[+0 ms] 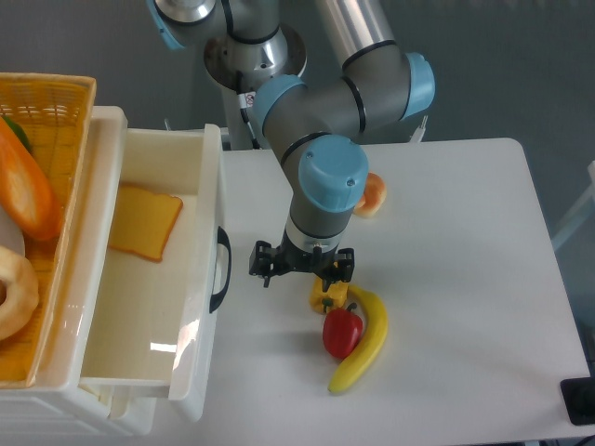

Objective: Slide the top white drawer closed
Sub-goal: 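Move the gripper toward the open white drawer's front face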

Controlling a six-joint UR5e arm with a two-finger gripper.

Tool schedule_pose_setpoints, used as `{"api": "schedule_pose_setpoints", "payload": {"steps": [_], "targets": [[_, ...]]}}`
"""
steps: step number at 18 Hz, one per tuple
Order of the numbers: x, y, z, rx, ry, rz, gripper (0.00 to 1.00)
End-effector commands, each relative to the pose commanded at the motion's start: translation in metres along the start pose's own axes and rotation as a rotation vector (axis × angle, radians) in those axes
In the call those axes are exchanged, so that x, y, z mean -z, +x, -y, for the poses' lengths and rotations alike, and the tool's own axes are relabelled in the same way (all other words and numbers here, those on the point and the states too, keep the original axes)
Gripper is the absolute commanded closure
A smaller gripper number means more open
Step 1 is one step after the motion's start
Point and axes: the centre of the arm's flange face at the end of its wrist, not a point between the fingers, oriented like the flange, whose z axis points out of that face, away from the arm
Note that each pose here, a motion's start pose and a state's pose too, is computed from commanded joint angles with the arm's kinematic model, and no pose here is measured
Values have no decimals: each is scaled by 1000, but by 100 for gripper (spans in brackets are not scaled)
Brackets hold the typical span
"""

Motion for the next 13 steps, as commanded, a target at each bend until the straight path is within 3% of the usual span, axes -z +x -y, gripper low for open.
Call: {"api": "schedule_pose_setpoints", "payload": {"steps": [13], "targets": [[-3,16,3,-26,-3,-4,0]]}}
